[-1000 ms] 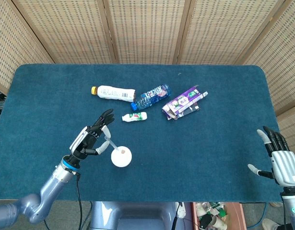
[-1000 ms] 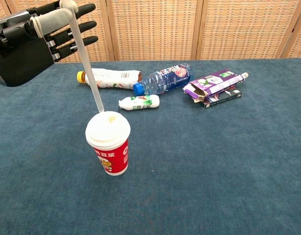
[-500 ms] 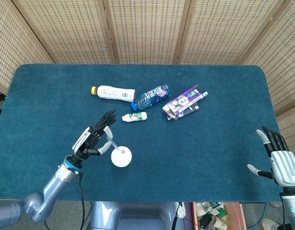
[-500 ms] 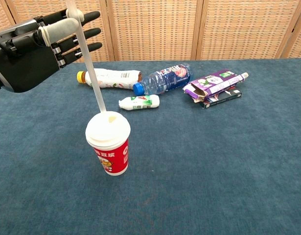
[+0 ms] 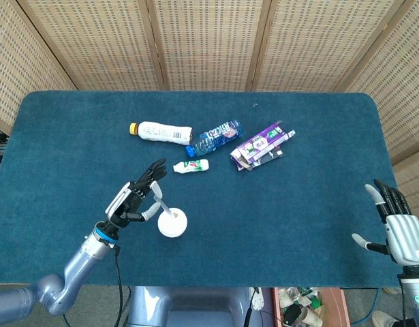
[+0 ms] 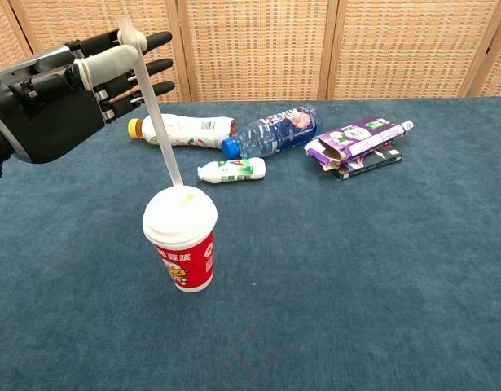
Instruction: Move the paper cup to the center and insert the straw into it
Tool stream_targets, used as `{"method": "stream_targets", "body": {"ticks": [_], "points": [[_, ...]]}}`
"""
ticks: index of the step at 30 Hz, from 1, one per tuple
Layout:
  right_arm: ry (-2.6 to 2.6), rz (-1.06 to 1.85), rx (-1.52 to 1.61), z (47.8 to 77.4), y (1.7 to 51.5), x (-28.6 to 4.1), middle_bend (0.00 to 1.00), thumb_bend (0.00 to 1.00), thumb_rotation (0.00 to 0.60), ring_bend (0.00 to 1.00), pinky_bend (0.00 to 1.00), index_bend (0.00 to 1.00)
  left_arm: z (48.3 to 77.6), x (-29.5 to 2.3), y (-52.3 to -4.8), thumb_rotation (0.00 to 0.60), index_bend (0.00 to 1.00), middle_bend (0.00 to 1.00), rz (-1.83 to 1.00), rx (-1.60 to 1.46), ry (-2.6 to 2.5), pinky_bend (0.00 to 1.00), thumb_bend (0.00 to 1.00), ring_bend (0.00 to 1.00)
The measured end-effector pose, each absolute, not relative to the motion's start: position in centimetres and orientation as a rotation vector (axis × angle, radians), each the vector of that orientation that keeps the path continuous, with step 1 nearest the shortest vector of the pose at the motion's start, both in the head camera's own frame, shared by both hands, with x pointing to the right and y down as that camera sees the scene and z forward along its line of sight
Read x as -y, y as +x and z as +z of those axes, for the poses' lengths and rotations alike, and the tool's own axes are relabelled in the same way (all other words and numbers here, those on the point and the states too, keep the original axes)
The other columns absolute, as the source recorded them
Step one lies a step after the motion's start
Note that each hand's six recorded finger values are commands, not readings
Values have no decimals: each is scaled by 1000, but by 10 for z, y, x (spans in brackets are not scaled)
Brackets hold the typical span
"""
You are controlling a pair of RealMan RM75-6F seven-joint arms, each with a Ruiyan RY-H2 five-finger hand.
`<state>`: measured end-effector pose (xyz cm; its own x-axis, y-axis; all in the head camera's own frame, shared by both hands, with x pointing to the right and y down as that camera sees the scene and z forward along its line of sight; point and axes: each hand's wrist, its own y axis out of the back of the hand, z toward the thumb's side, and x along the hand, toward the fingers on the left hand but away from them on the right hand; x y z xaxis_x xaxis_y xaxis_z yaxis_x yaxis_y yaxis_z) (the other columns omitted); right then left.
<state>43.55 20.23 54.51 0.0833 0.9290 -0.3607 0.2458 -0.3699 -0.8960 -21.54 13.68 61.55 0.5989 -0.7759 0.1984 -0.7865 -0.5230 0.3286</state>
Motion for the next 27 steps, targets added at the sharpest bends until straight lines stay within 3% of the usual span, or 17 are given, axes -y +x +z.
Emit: {"method": "stream_targets", "body": {"ticks": [27], "points": [[-1709, 1325, 1173, 546, 437, -202, 0, 0, 600, 0, 0, 18, 645, -150, -215, 600, 615, 0, 113, 1254, 2433, 0, 424, 0]]}}
